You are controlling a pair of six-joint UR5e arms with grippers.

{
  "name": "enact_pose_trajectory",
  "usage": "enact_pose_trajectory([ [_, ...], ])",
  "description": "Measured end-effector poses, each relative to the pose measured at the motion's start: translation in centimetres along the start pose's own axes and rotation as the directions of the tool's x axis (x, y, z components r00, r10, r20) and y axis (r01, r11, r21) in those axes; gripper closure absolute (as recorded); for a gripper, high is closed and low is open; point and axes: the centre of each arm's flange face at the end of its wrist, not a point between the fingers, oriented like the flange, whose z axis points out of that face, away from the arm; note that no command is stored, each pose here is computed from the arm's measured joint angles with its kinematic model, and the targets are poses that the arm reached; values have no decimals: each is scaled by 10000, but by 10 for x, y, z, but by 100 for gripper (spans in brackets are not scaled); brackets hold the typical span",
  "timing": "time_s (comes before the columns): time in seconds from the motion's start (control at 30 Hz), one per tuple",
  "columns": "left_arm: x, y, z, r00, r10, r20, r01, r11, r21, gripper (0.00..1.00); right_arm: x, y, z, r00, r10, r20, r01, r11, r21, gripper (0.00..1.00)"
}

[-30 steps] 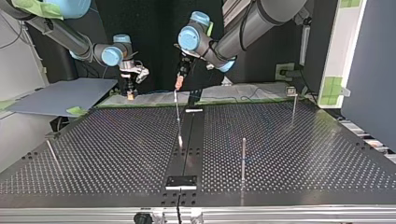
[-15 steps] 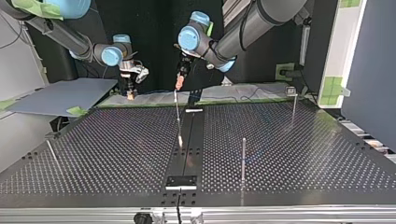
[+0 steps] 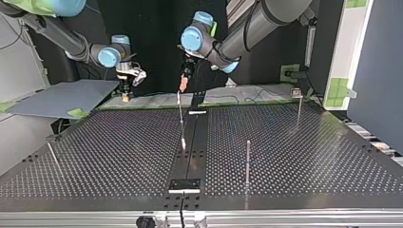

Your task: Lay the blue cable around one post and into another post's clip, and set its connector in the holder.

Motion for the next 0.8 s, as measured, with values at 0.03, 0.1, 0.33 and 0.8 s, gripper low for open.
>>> enact_pose_trajectory([
  [0.03, 0, 0, 0, 10000, -1, 3, 1, 10000, -2, 0, 3, 1, -3, 10000, 31, -22, -31, 10000, 5, 100],
  [0.1, 0, 0, 0, 10000, -2, 1, 2, 10000, -8, 0, 9, 1, -7, 10000, 83, -17, -83, 10000, 17, 100],
  [0.33, 0, 0, 0, 10000, 2, -8, -2, 10000, -6, 0, 25, -3, -33, 9976, 601, 347, -605, 9981, 119, 100],
  [0.8, -2, 5, -5, 9999, 115, -70, -117, 9992, -383, 0, 81, -15, -52, 9955, 918, 234, -933, 9927, 761, 100],
])
